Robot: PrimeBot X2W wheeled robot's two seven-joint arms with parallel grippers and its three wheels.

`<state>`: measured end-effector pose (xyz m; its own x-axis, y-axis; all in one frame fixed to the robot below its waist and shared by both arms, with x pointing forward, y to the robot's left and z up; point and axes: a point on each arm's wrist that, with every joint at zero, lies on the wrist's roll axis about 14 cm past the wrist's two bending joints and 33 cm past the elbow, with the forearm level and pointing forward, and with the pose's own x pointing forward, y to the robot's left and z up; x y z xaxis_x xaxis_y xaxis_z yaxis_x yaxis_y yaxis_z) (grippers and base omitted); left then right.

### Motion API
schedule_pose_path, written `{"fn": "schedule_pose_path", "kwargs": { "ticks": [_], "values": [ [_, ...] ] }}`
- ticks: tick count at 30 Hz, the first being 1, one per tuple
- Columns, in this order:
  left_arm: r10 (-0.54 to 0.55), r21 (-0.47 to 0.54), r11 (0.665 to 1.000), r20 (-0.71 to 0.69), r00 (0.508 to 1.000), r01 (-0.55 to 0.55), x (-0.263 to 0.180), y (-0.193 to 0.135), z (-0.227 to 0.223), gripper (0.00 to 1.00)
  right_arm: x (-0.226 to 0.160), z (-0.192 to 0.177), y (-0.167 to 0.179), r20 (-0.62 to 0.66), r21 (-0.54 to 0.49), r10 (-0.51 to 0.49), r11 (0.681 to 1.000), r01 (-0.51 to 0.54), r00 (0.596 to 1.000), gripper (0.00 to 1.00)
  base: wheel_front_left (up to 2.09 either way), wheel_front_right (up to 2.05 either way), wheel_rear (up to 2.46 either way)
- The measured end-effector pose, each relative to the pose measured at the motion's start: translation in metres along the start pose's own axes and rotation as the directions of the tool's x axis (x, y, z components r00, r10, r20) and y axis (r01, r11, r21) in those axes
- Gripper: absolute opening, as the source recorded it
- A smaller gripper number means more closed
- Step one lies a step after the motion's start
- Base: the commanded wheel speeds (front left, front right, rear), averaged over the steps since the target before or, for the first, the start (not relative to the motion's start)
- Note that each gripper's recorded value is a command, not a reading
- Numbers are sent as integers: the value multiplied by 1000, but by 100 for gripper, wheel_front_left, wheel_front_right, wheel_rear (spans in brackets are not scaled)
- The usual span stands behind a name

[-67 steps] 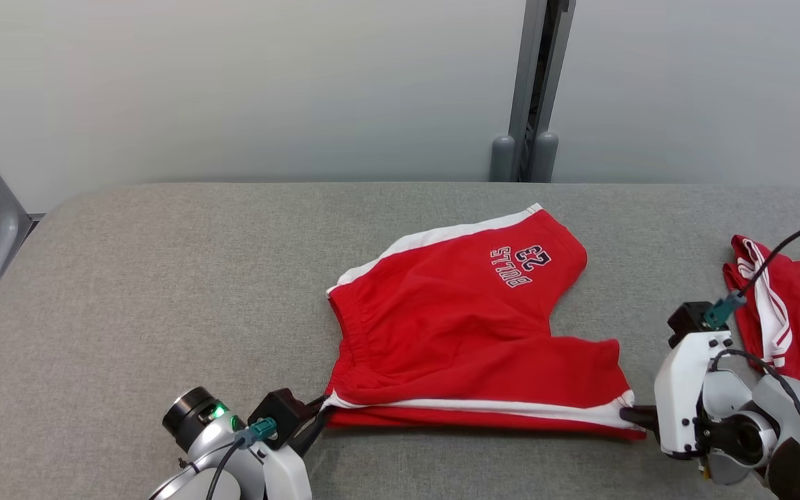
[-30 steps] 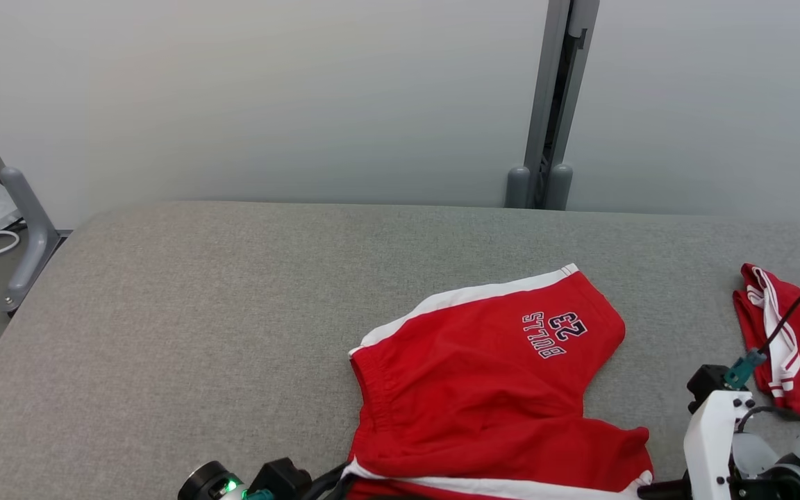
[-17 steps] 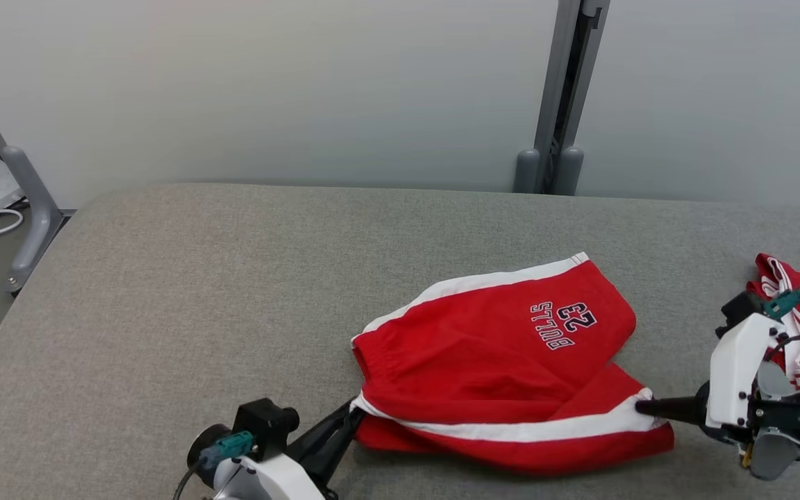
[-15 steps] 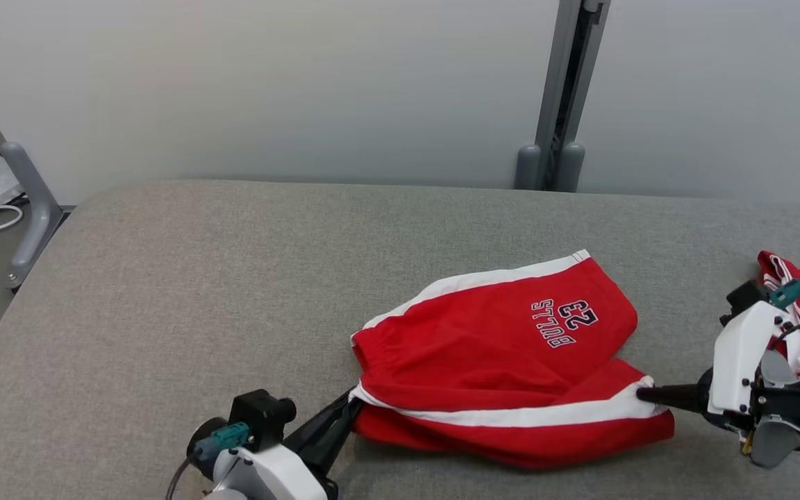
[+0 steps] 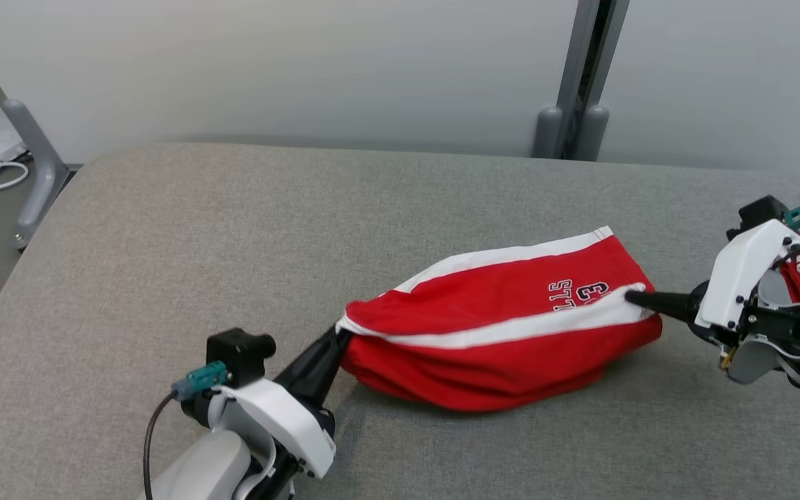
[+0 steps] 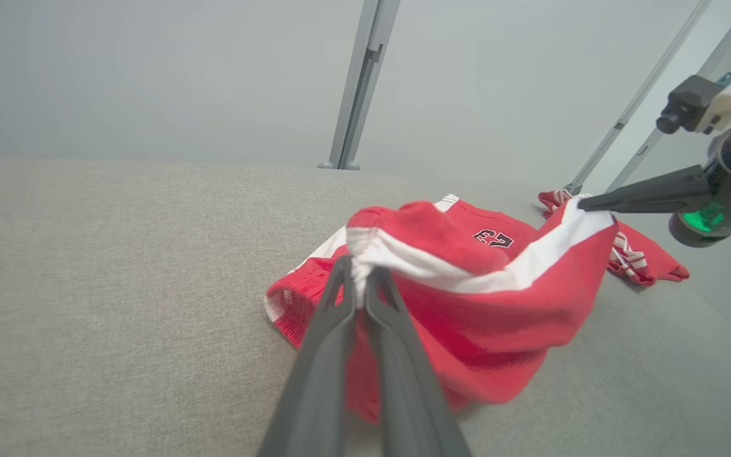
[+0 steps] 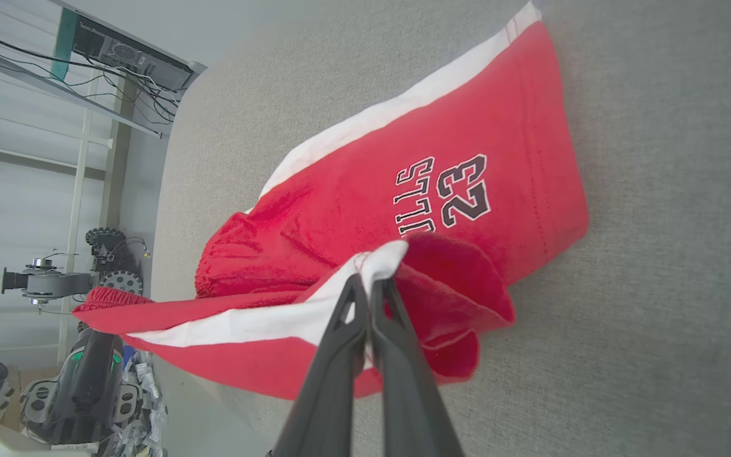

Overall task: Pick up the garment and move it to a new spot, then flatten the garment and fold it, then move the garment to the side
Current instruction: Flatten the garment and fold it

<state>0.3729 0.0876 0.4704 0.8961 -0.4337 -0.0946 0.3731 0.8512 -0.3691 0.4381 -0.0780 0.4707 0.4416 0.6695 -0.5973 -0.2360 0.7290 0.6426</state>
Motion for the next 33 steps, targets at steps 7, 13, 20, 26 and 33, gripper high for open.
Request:
{"fn": "schedule_pose_path", "kwargs": {
  "ticks": [7,13,20,26,33],
  "values": [
    [92,3,996,-24,995,-92,18,27,-4,0,18,26,-8,80,-24,-20,999,22,997,0,0,0,0],
    [130,2,991,-51,990,-130,31,38,-10,0,30,44,-15,147,-55,-36,998,45,988,0,0,0,0],
    [158,13,987,-73,985,-158,42,46,-17,0,43,62,-25,211,-81,-61,994,79,976,0,0,0,0],
    [158,16,987,-77,984,-158,50,46,-19,0,56,56,-44,176,-68,-126,988,140,976,0,0,0,0],
    [164,21,986,-70,984,-163,60,51,-17,0,69,59,-52,162,-58,-154,985,165,975,0,0,0,0]
  ]
}}
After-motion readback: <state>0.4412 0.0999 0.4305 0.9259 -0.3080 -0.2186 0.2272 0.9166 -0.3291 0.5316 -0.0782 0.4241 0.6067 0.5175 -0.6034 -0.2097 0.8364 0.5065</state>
